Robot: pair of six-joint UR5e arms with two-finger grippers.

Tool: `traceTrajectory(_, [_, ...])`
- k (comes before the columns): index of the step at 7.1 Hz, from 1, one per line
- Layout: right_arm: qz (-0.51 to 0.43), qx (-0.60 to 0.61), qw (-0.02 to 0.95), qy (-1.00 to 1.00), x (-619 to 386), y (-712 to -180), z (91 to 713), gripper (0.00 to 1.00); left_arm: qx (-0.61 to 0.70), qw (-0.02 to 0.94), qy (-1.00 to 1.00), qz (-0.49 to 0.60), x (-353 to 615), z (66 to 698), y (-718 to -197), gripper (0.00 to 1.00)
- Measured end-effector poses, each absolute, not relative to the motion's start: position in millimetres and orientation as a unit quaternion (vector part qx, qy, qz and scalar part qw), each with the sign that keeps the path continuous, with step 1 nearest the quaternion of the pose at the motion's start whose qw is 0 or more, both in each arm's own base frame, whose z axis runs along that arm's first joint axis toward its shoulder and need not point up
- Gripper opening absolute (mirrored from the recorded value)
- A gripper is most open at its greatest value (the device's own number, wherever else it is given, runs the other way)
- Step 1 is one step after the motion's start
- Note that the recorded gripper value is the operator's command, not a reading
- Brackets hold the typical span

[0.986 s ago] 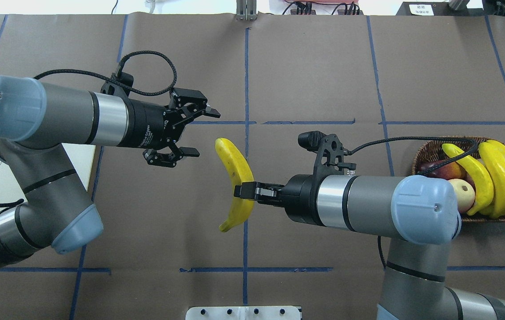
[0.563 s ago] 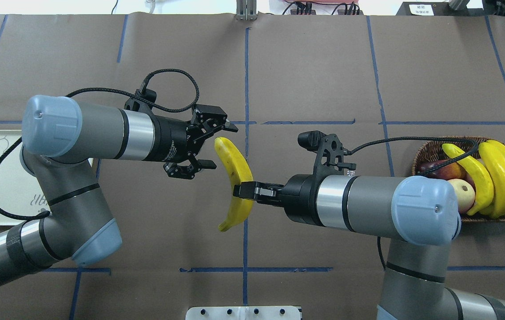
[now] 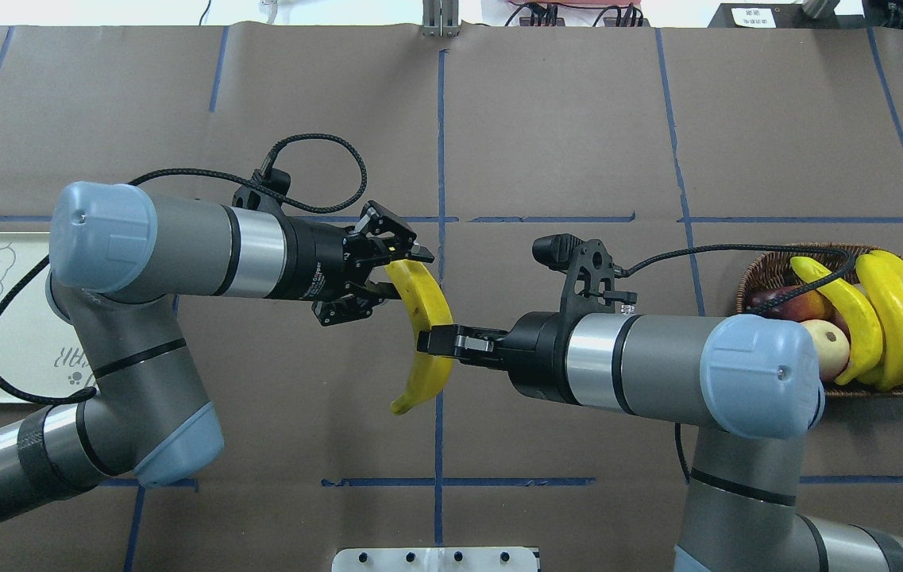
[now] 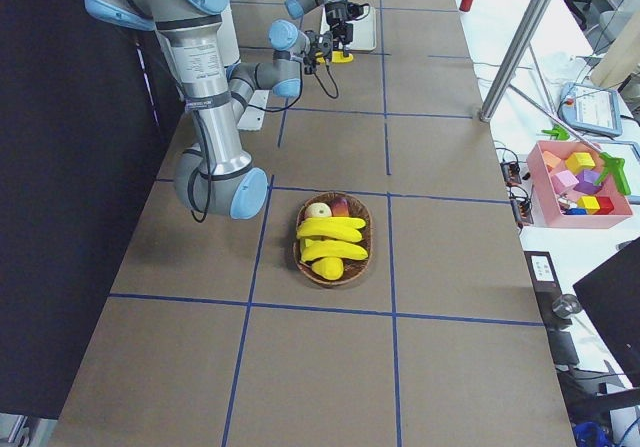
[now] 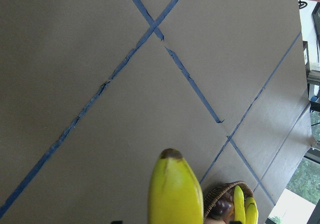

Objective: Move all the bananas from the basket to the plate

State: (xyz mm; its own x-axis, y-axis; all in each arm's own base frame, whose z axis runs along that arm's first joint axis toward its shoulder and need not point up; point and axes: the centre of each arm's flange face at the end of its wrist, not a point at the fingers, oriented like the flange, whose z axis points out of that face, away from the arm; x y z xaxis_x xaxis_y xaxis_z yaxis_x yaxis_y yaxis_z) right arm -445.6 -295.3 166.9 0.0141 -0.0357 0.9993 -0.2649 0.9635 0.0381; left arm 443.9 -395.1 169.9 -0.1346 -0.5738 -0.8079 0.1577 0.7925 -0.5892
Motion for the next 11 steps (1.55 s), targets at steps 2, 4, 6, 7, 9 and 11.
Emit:
traceTrajectory(2, [0.082,0.106,0.701,-0.700,-443.2,-295.0,163.6,1.00,-0.151,0.642,0.694,-0.288,440.0,169.4,-394.4,0.00])
traceTrajectory(4, [0.086,0.103,0.698,-0.704,-439.7,-295.1,160.8,1.00,-0.152,0.646,0.689,-0.292,438.4,172.5,-394.6,0.00])
traceTrajectory(6, [0.087,0.102,0.699,-0.702,-433.1,-294.8,162.2,1.00,-0.147,0.660,0.671,-0.304,436.9,181.7,-401.8,0.00])
traceTrajectory(7, [0.088,0.100,0.706,-0.696,-420.3,-294.0,161.5,1.00,-0.137,0.682,0.648,-0.310,430.1,191.7,-414.5,0.00])
traceTrajectory(9, [0.097,0.086,0.746,-0.653,-388.1,-312.3,161.3,1.00,-0.091,0.743,0.594,-0.294,394.3,231.5,-435.7,0.00])
traceTrajectory(11, [0.109,0.072,0.790,-0.599,-355.6,-348.7,180.9,1.00,-0.034,0.804,0.535,-0.259,339.9,321.7,-433.5,0.00])
